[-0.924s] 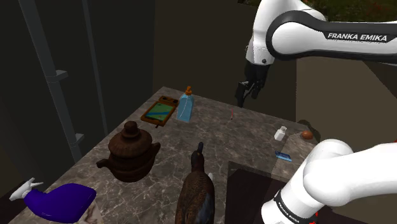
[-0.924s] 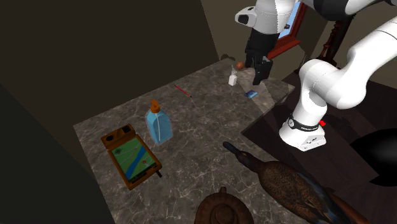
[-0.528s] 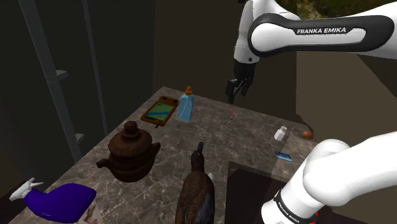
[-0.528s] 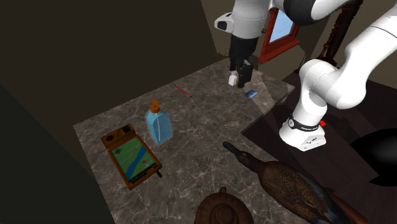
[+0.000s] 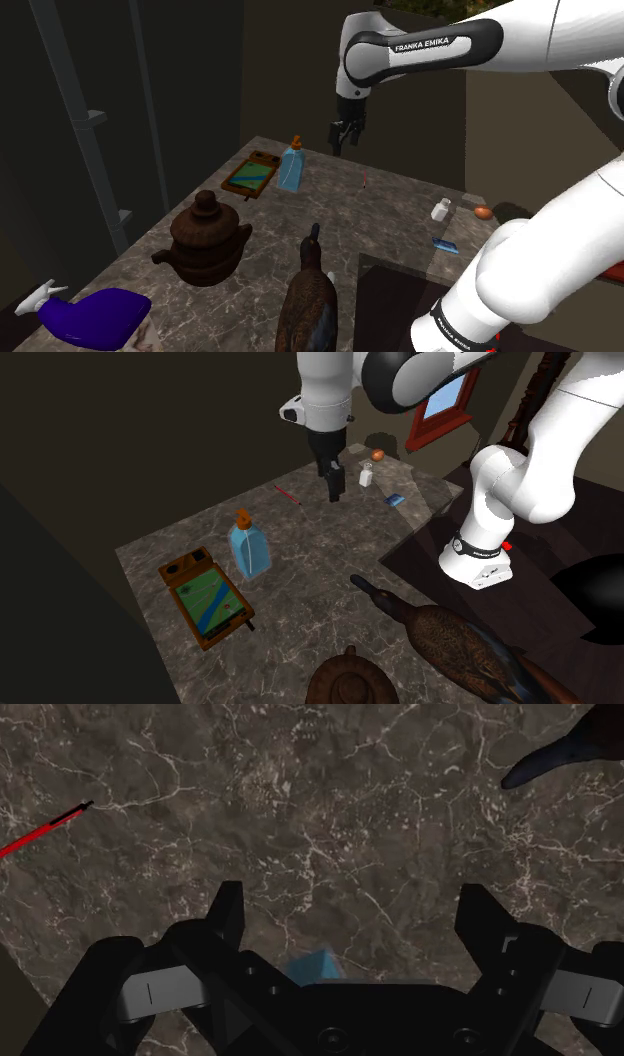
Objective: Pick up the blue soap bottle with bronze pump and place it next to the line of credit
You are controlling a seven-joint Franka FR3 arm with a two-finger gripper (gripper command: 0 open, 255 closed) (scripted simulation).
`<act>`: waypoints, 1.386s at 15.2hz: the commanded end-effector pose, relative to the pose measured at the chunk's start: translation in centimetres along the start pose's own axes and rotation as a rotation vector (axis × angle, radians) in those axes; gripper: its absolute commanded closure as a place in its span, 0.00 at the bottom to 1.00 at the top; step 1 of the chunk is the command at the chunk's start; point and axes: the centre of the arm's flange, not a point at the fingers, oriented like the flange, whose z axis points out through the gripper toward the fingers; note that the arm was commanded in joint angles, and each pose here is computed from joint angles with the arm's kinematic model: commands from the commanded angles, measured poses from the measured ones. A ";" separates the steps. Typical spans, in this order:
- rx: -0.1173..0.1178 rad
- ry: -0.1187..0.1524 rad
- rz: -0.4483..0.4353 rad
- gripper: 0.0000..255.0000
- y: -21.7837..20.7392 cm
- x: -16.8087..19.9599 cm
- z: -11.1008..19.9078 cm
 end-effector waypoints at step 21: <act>0.067 -0.101 -0.253 0.00 1.2 27.2 8.5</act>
